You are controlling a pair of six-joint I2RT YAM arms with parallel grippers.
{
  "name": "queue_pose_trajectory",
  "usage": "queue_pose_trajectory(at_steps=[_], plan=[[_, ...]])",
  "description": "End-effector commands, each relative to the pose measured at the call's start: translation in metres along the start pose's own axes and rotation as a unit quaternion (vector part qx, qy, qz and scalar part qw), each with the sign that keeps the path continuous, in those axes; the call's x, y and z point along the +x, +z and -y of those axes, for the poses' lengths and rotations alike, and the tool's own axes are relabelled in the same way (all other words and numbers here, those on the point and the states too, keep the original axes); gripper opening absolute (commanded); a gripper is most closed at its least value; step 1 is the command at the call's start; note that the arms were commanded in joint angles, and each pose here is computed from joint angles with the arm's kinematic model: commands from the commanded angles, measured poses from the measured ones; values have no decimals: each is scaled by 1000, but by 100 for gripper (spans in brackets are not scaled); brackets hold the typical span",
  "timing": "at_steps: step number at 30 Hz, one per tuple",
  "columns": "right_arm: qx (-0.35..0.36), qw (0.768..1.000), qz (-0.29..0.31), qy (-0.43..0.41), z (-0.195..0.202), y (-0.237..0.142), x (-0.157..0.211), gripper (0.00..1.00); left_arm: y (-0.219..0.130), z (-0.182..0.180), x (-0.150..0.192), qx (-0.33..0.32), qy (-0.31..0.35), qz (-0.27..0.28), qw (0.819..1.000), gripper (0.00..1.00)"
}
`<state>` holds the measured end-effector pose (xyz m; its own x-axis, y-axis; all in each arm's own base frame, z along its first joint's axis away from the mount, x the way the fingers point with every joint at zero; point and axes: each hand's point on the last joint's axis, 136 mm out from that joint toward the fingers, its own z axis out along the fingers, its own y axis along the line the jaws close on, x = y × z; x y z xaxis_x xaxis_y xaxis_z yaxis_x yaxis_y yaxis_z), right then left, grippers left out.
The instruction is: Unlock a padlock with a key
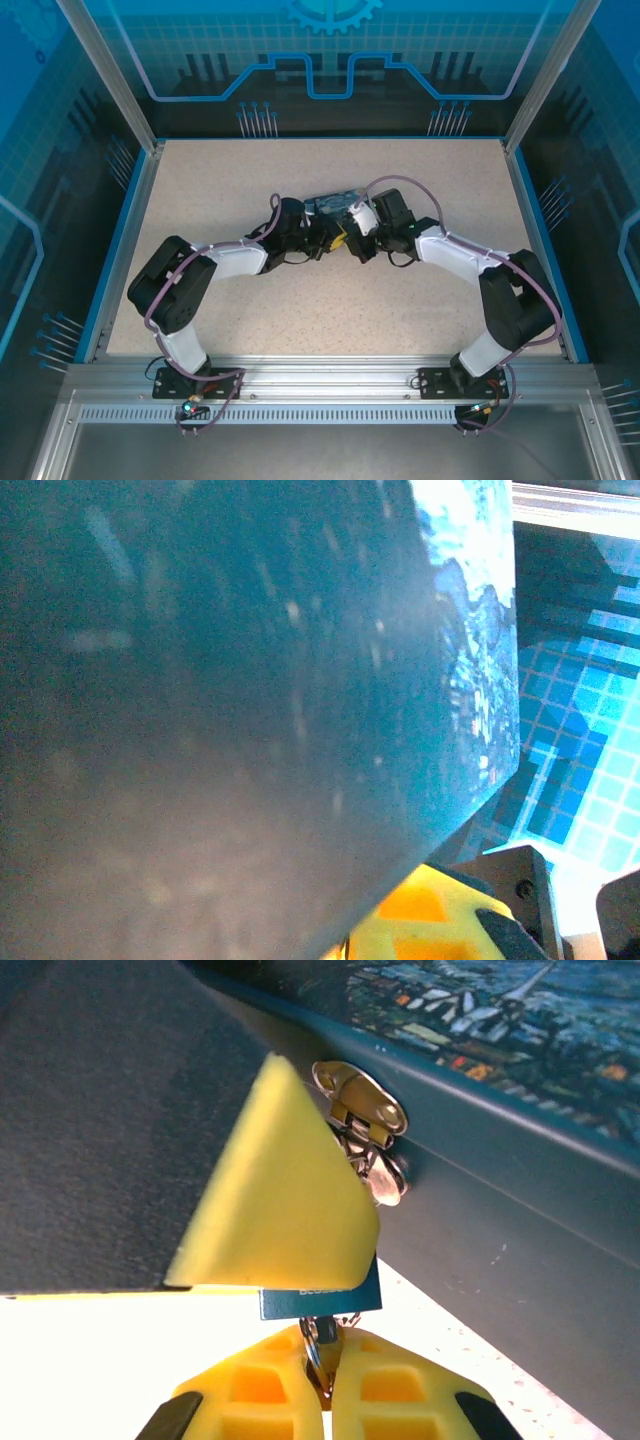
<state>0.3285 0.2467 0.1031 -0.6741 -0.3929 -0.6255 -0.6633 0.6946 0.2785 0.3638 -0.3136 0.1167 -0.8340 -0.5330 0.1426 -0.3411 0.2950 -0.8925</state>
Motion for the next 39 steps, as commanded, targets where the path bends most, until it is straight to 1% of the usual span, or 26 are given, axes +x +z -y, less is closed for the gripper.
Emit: queue_pose_trajectory(at_steps=[1, 4, 9, 15, 17, 19, 20, 21, 22, 23, 24, 26, 29, 33, 35, 39], plan=[[-129, 990, 51, 40, -38, -13, -38, 0, 0, 9, 2, 19, 27, -4, 999, 0], [-172, 980, 49, 87, -38, -14, -42, 0, 2, 2, 1, 14, 31, -2, 999, 0], [-251, 953, 17, 169, -36, -4, -40, 0, 5, -10, -2, 0, 39, 3, 999, 0], [-297, 924, 26, 241, -19, -2, -42, 0, 6, -18, -4, -10, 43, 7, 999, 0], [-296, 922, 23, 249, -16, -1, -42, 0, 7, -18, -5, -9, 43, 7, 999, 0], [-288, 925, 19, 246, -15, -1, -40, 0, 8, -20, -5, -10, 40, 6, 999, 0], [-279, 928, 16, 246, -13, -1, -39, 3, 8, -20, -6, -11, 37, 7, 999, 0], [-268, 932, 11, 245, -12, -2, -37, 16, 8, -20, -6, -11, 35, 8, 999, 0], [-250, 938, 7, 241, -9, -2, -34, 32, 8, -20, -7, -11, 33, 9, 999, 0], [-231, 943, 3, 240, -5, -3, -30, 39, 8, -20, -7, -11, 31, 9, 999, 0], [-209, 949, -3, 238, -2, -4, -26, 44, 8, -22, -8, -13, 27, 10, 999, 0], [-171, 957, -7, 236, 7, -8, -20, 46, 8, -24, -9, -14, 21, 10, 1000, 0], [-126, 964, -2, 234, 17, -18, -13, 47, 9, -25, -9, -15, 15, 9, 1000, 0], [-70, 977, 10, 202, 23, -27, -9, 47, 8, -23, -8, -13, 12, 8, 1000, 0], [-34, 987, 12, 159, 22, -28, -6, 46, 6, -21, -9, -13, 11, 9, 1000, 0], [17, 997, 8, 75, 13, -23, -3, 46, 5, -19, -8, -13, 13, 8, 1000, 0]])
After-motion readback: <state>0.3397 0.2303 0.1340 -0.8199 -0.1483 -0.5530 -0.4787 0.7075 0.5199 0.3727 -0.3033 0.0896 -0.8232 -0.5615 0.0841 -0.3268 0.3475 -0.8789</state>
